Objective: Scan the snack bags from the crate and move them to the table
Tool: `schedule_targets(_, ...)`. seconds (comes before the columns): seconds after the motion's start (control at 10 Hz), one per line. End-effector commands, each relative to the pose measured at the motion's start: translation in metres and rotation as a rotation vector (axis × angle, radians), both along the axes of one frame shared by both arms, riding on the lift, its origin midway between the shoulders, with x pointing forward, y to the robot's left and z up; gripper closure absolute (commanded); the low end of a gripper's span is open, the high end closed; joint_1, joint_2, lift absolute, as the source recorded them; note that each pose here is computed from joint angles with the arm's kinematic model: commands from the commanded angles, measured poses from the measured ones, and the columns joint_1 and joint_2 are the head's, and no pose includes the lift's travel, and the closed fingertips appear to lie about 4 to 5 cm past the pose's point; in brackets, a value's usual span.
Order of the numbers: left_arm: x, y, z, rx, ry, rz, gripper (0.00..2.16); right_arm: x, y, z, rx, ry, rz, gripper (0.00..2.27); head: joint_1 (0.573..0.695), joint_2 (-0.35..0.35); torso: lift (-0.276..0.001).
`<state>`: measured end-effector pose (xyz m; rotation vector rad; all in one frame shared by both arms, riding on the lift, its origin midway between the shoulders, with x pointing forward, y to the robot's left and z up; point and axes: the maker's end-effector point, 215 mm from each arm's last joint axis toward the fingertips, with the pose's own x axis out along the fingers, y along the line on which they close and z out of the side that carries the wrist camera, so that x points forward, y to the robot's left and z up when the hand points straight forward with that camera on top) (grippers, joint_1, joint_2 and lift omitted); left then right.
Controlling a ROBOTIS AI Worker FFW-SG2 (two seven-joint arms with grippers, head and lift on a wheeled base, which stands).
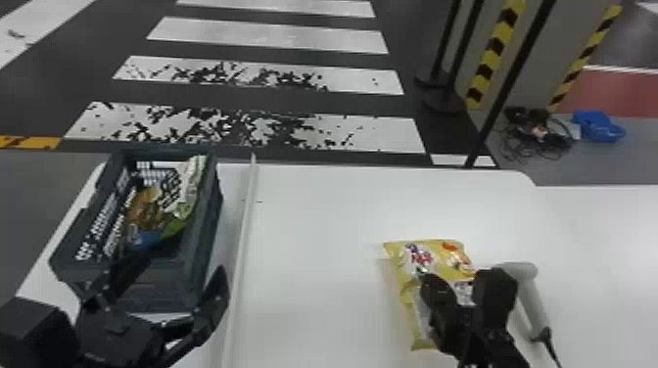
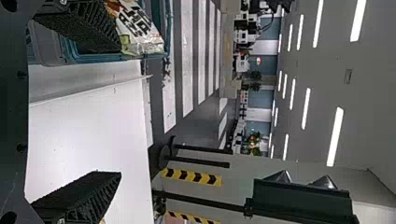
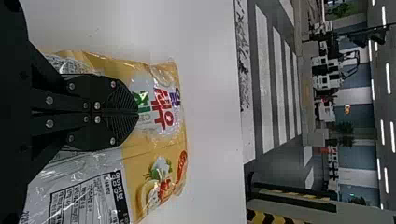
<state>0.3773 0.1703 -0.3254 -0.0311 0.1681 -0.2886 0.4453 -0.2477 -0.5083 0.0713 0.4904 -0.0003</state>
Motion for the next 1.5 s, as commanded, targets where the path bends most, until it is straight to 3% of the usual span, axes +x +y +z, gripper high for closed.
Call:
schedule_targets(0.0, 0.0, 0.0, 0.0, 0.0, -0.001, -0.001, 0.03, -0.001, -0.004, 0.002, 0.008, -0.013, -0.009, 2.24, 0.695, -0.105, -0.095)
schedule_targets(0.2, 0.001, -0.001, 0.002, -0.002, -0.006, -0.002, 0.03, -0.006, -0.008, 0.006, 0.031, -0.029, -0.016, 2.24, 0.695, -0.112, -0.095)
schedule_targets(0.5, 0.0, -0.003, 0.002, -0.005, -0.004, -0.005, 0.03, -0.009, -0.008, 0.052, 0.068, -0.099, -0.022, 2.24, 0.695, -0.121, -0.095)
schedule_targets(0.6, 0.0, -0.004, 0.004, -0.006, -0.008, -0.008, 0.03, -0.013, -0.012, 0.058, 0.068, -0.081, -0.027, 1.92, 0.695, -0.122, -0.095)
schedule_targets(0.8, 0.001, -0.003, 0.008, -0.006, -0.016, -0.005, 0.03, -0.017, -0.035, 0.067, 0.052, -0.081, -0.048, 0.39, 0.695, -0.134, -0.095)
schedule_targets(0.9, 0.001, -0.003, 0.01, -0.005, -0.02, -0.005, 0.03, -0.02, -0.046, 0.069, 0.028, -0.093, -0.042, 0.02, 0.695, -0.149, -0.095)
schedule_targets(1.1, 0.002, -0.002, 0.012, -0.001, -0.024, -0.006, 0.03, -0.028, -0.075, 0.08, 0.01, -0.139, -0.047, 0.03, 0.695, -0.18, -0.095)
schedule_targets(1.4, 0.002, -0.002, 0.012, 0.0, -0.025, -0.009, 0.03, -0.041, -0.137, 0.072, -0.007, -0.111, -0.092, 0.03, 0.695, -0.24, -0.095)
